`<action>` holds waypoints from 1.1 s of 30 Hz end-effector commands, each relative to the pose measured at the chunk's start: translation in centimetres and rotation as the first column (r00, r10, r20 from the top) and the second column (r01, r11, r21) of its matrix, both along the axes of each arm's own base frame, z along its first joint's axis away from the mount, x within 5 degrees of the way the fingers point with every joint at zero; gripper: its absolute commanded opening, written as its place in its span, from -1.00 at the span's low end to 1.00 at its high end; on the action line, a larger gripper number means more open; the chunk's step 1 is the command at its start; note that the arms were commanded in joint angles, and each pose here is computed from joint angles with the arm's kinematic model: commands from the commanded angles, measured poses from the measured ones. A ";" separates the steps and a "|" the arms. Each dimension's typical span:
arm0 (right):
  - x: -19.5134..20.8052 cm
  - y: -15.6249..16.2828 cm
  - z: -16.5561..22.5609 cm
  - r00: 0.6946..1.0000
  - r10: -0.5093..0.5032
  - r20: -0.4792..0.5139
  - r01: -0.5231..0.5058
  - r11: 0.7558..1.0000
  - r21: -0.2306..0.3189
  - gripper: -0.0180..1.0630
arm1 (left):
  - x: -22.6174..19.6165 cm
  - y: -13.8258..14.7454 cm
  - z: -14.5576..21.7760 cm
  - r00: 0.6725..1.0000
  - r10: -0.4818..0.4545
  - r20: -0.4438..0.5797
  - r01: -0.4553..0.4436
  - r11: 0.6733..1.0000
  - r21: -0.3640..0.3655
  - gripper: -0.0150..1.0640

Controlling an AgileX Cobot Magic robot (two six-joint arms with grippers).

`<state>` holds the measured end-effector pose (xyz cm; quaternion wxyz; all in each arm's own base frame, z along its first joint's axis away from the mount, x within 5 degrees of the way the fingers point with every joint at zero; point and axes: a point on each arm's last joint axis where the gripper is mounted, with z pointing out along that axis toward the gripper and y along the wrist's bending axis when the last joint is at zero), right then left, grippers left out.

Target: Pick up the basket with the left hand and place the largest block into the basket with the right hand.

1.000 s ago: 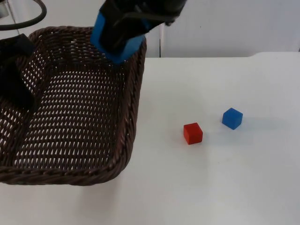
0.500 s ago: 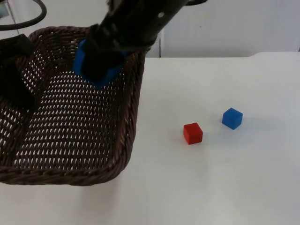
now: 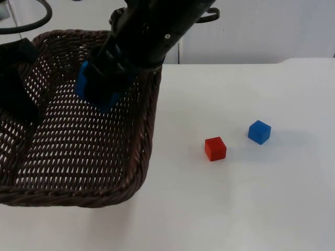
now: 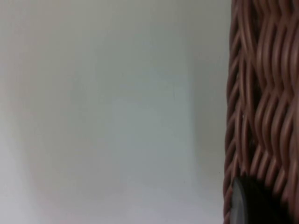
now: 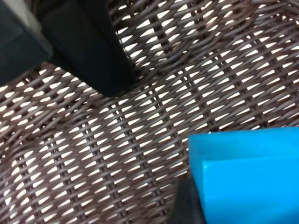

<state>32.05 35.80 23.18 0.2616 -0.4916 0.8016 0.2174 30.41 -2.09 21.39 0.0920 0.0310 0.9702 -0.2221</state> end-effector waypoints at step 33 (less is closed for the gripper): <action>-3.9 -4.7 10.7 0.996 0.025 0.091 -0.021 0.999 -0.040 0.47 | -0.1 0.0 0.6 0.999 0.016 0.029 -0.016 1.000 -0.010 -0.97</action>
